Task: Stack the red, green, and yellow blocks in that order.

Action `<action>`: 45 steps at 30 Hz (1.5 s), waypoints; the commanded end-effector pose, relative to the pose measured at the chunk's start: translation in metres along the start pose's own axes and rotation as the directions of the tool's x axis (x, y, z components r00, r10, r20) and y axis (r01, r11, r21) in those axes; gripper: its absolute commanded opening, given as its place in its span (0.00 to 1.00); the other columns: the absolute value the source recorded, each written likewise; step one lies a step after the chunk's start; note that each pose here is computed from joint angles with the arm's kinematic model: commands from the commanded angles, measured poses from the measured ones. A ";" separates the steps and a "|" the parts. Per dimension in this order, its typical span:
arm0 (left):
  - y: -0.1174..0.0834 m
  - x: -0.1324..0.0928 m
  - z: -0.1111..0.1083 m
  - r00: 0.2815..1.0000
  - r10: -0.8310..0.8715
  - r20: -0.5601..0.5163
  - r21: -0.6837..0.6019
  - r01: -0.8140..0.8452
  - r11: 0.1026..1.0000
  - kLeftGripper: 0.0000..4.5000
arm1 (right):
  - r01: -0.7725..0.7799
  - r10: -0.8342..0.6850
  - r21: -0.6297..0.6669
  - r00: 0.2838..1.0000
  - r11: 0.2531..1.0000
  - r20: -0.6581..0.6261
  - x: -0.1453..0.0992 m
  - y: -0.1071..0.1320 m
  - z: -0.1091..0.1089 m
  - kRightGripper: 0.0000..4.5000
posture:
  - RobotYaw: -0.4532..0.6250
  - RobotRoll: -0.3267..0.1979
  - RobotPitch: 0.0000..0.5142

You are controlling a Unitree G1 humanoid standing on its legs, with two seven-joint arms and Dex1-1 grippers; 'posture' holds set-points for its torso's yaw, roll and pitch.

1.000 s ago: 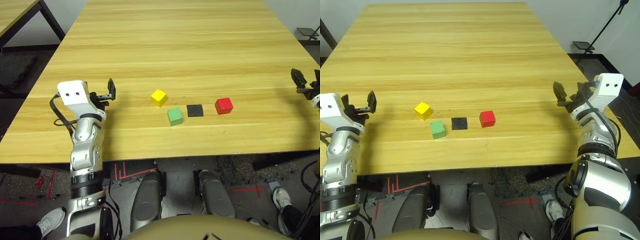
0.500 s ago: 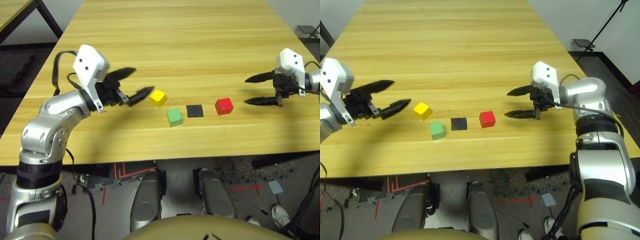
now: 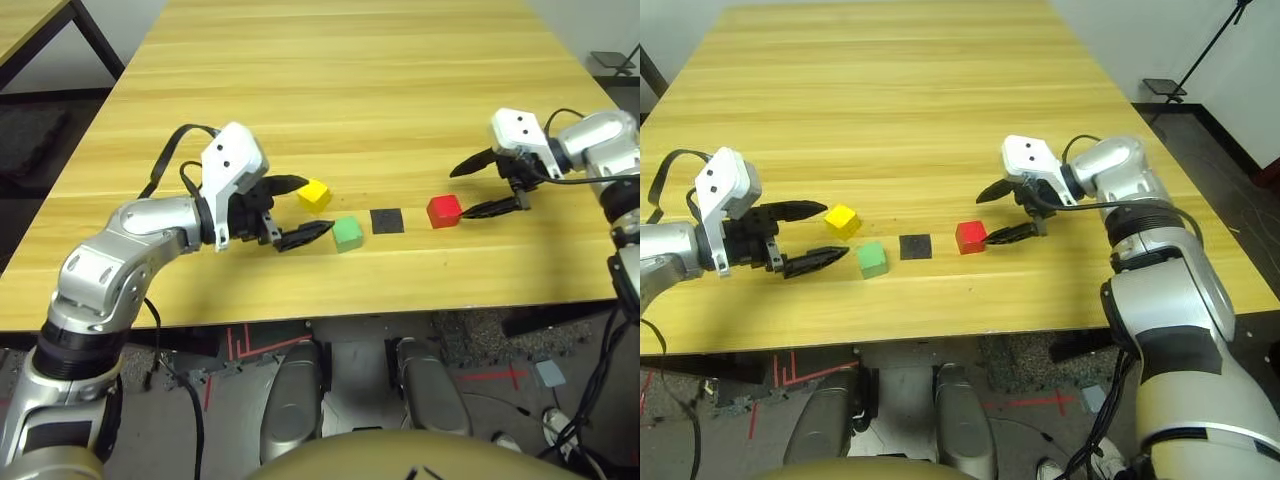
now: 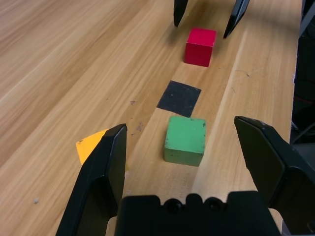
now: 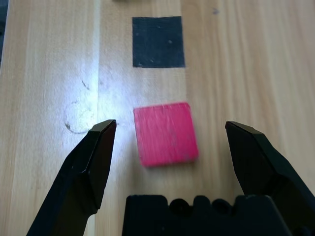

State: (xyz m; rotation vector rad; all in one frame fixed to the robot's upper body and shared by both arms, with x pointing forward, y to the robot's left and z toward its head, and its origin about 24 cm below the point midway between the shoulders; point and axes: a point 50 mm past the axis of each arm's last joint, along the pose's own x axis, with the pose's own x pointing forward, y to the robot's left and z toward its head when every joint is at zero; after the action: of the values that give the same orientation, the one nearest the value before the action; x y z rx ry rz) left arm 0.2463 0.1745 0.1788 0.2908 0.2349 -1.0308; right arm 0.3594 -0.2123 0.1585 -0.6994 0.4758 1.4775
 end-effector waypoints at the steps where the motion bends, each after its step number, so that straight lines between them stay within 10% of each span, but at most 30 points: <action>1: -0.005 0.003 -0.001 1.000 -0.016 -0.023 0.009 0.016 1.000 0.99 | -0.017 0.017 -0.022 1.000 1.000 -0.017 0.003 -0.002 0.004 1.00 | 0.82 0.22 0.23; 9: -0.009 0.003 -0.001 1.000 0.009 -0.023 -0.005 -0.009 1.000 0.99 | -0.052 0.050 -0.026 0.997 0.998 -0.061 0.012 -0.003 0.004 1.00 | 0.86 0.20 0.27; 18: -0.009 -0.002 -0.001 0.999 0.048 -0.019 -0.015 -0.049 0.999 1.00 | -0.067 0.061 -0.046 0.992 0.997 -0.112 0.013 -0.005 0.007 0.46 | 0.88 0.19 0.29; 45: -0.003 0.001 0.005 0.992 0.124 0.022 -0.010 -0.124 0.992 1.00 | -0.061 0.060 -0.096 0.998 0.994 -0.013 0.073 -0.015 0.057 0.46 | 0.93 0.12 0.30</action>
State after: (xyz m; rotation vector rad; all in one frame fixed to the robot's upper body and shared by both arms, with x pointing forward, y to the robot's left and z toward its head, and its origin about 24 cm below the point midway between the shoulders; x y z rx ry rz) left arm 0.2474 0.1713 0.1812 0.2788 0.2067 -0.9133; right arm 0.3726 -0.1196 0.1569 -0.7593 0.4324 1.5530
